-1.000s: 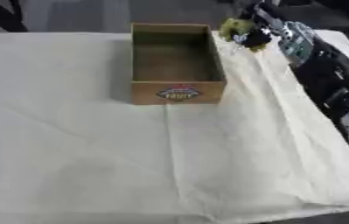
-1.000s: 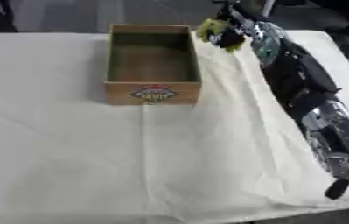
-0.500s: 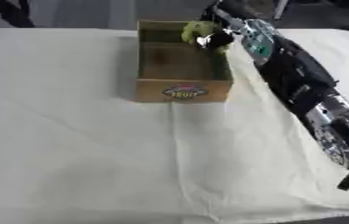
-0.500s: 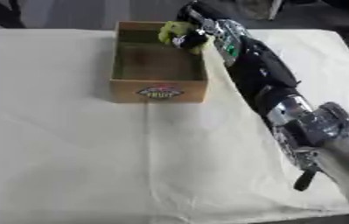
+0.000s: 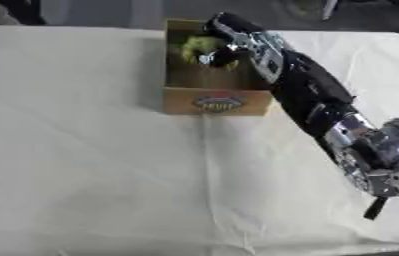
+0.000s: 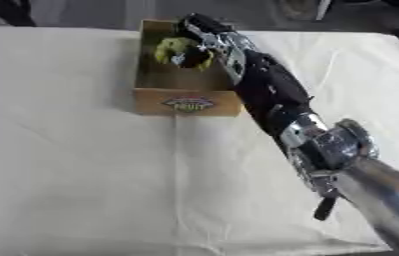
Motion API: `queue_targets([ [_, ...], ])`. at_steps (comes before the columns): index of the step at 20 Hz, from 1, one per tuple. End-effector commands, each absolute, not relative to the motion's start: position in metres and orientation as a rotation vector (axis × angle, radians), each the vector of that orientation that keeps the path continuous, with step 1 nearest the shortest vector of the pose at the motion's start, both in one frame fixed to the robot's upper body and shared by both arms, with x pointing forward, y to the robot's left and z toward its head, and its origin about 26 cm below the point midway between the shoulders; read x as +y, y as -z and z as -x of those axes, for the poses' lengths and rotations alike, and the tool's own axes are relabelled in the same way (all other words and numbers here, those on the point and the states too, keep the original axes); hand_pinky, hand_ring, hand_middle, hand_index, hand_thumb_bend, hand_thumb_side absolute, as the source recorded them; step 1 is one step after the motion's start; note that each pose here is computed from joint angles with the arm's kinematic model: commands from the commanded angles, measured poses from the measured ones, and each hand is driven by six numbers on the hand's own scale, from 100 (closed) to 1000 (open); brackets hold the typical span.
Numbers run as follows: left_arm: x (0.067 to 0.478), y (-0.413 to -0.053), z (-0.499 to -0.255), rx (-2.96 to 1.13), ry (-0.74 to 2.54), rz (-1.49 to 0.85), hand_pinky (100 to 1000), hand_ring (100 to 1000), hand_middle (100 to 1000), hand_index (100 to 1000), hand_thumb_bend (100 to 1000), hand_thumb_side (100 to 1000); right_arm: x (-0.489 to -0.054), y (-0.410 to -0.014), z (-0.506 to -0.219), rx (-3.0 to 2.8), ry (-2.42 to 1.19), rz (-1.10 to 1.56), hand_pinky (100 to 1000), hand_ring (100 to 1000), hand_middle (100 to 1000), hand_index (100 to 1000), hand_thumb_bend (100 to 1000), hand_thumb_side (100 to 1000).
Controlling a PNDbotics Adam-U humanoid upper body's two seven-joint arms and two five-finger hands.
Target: Pick up objects on the table and place them in the box.
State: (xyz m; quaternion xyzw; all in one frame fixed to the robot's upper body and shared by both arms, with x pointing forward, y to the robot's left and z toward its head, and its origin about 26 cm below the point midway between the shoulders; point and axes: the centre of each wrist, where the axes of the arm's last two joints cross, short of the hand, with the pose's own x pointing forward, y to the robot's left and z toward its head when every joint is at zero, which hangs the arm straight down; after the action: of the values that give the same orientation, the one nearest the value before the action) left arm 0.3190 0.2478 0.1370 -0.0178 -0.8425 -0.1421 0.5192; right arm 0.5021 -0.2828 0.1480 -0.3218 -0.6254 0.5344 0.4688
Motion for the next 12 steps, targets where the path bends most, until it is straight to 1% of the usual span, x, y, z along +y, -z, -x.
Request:
queue_targets([
  [1,0.246,-0.147,-0.319,-2.056,0.355,0.052,618,772,580,738,340,582,-0.286,-0.156,-0.504,-1.524,-1.331,0.815,529,686,653,769,217,293],
  [3,0.247,-0.147,-0.318,-2.055,0.354,0.051,617,772,580,738,341,582,-0.288,-0.154,-0.503,-1.516,-1.335,0.812,594,751,724,822,290,285],
  [4,0.247,-0.147,-0.318,-2.056,0.354,0.052,617,772,580,738,341,581,-0.288,-0.153,-0.503,-1.513,-1.339,0.809,651,794,767,854,362,266],
  [5,0.247,-0.147,-0.318,-2.056,0.354,0.052,617,772,580,738,341,581,-0.289,-0.152,-0.503,-1.509,-1.344,0.806,682,819,793,870,395,252],
  [6,0.247,-0.147,-0.318,-2.056,0.354,0.052,617,772,580,738,342,580,-0.29,-0.151,-0.503,-1.506,-1.347,0.802,738,866,835,895,448,347],
  [8,0.247,-0.147,-0.318,-2.054,0.352,0.049,618,772,580,738,342,580,-0.292,-0.151,-0.502,-1.503,-1.348,0.798,780,902,868,916,458,424],
  [9,0.248,-0.146,-0.318,-2.053,0.351,0.048,618,772,580,738,342,580,-0.293,-0.151,-0.502,-1.503,-1.346,0.797,783,905,870,918,460,431],
  [12,0.248,-0.146,-0.318,-2.051,0.349,0.046,617,771,579,738,344,579,-0.296,-0.154,-0.502,-1.507,-1.338,0.799,783,904,869,917,457,413],
])
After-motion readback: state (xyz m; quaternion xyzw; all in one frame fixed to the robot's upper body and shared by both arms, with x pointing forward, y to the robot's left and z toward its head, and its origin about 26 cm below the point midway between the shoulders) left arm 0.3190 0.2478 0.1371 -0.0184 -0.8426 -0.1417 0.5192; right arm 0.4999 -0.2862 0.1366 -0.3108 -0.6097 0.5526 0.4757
